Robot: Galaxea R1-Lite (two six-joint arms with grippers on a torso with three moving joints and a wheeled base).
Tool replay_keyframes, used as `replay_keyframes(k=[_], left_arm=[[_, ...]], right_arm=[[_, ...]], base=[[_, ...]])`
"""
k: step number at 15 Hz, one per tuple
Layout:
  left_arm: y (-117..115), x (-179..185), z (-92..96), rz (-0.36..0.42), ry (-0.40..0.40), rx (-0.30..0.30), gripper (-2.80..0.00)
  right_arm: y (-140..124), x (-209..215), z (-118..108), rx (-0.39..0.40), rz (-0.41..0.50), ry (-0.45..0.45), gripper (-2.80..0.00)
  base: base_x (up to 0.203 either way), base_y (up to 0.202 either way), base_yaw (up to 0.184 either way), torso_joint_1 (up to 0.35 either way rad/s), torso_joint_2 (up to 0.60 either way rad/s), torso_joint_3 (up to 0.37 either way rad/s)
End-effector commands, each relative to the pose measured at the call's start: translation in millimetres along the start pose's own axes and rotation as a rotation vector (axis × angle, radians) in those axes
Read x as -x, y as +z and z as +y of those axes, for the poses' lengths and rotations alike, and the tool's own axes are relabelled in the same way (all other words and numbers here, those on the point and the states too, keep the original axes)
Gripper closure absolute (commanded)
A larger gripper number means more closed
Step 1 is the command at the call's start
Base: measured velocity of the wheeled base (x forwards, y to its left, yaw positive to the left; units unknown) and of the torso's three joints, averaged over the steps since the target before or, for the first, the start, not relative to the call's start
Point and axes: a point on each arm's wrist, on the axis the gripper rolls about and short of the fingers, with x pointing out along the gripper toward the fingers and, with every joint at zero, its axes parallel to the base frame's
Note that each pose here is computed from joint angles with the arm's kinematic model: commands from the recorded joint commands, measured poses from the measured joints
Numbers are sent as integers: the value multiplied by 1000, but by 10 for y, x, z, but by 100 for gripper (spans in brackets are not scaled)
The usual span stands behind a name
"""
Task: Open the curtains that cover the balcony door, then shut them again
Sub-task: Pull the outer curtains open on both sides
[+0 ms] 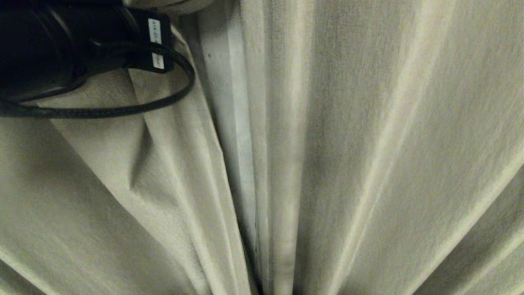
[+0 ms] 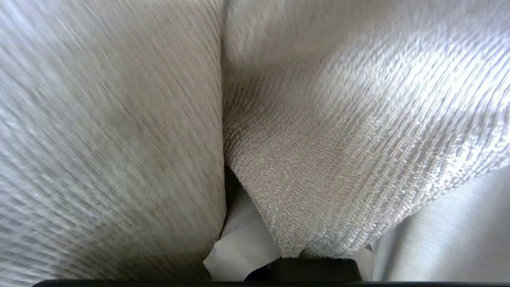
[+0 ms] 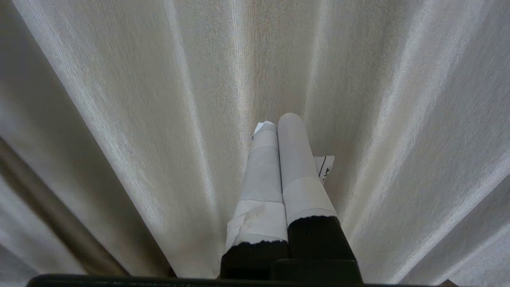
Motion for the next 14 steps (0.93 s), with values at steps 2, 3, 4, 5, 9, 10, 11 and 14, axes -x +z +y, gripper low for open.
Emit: replay_keyframes(k=[2, 3, 4, 5, 9, 10, 11, 14], left_arm=[[22, 89, 163, -16, 42, 8, 0], [16, 124, 190, -18, 42, 8, 0], [6, 157, 211, -20, 42, 8, 0], [-8, 191, 234, -20, 43, 10, 0], [-106, 342, 319, -8, 44, 3, 0], [-123, 381, 341, -8, 44, 3, 0], [-136, 419, 366, -10, 46, 6, 0], [-145, 490, 414, -17, 51, 14, 0]], right_arm=[[0, 0, 0, 0, -1, 0, 0], [0, 0, 0, 0, -1, 0, 0], [0, 0, 0, 0, -1, 0, 0], [0, 0, 0, 0, -1, 0, 0], [0, 0, 0, 0, -1, 0, 0], [0, 0, 0, 0, -1, 0, 0], [0, 0, 0, 0, -1, 0, 0], [0, 0, 0, 0, -1, 0, 0]], base=[[0, 0, 0, 0, 0, 0], [0, 0, 0, 0, 0, 0], [0, 0, 0, 0, 0, 0], [0, 0, 0, 0, 0, 0], [0, 0, 0, 0, 0, 0], [0, 0, 0, 0, 0, 0], [0, 0, 0, 0, 0, 0], [0, 0, 0, 0, 0, 0]])
